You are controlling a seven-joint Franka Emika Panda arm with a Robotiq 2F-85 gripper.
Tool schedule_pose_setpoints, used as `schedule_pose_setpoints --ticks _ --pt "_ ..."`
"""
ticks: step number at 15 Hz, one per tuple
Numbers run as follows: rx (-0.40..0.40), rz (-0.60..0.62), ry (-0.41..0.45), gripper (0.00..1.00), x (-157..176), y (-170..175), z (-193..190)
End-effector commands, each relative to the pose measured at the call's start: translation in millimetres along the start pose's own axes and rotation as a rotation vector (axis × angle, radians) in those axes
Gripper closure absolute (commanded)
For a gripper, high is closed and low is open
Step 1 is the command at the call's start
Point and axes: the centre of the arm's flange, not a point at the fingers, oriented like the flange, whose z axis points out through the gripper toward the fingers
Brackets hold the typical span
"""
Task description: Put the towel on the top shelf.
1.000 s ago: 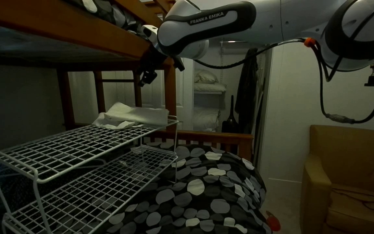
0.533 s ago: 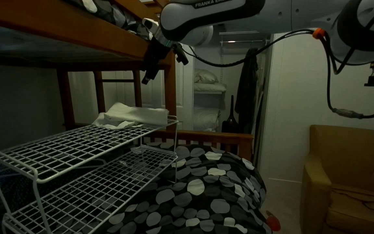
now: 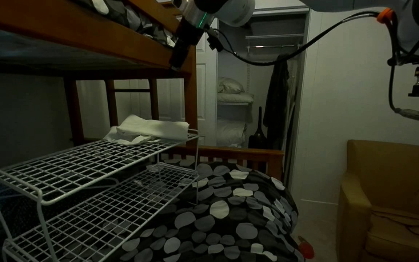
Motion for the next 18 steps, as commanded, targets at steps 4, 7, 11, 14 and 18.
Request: schedule_pose_setpoints --ticks 4,7,11,14,18 --pt "-0.110 0.265 -0.043 0.00 -27.6 -4.7 -48.0" --pt "-0.096 0.351 -0.061 0.00 -35.8 -6.2 -63.5" --pt "-0.049 0.431 -0.119 0.00 -43.4 -12.7 -74.5" --pt "0.002 0.470 -0.161 0.00 -52.9 -18.1 -76.4" --pt "0.000 0.445 -0.157 0.00 -44.8 -8.8 -70.0"
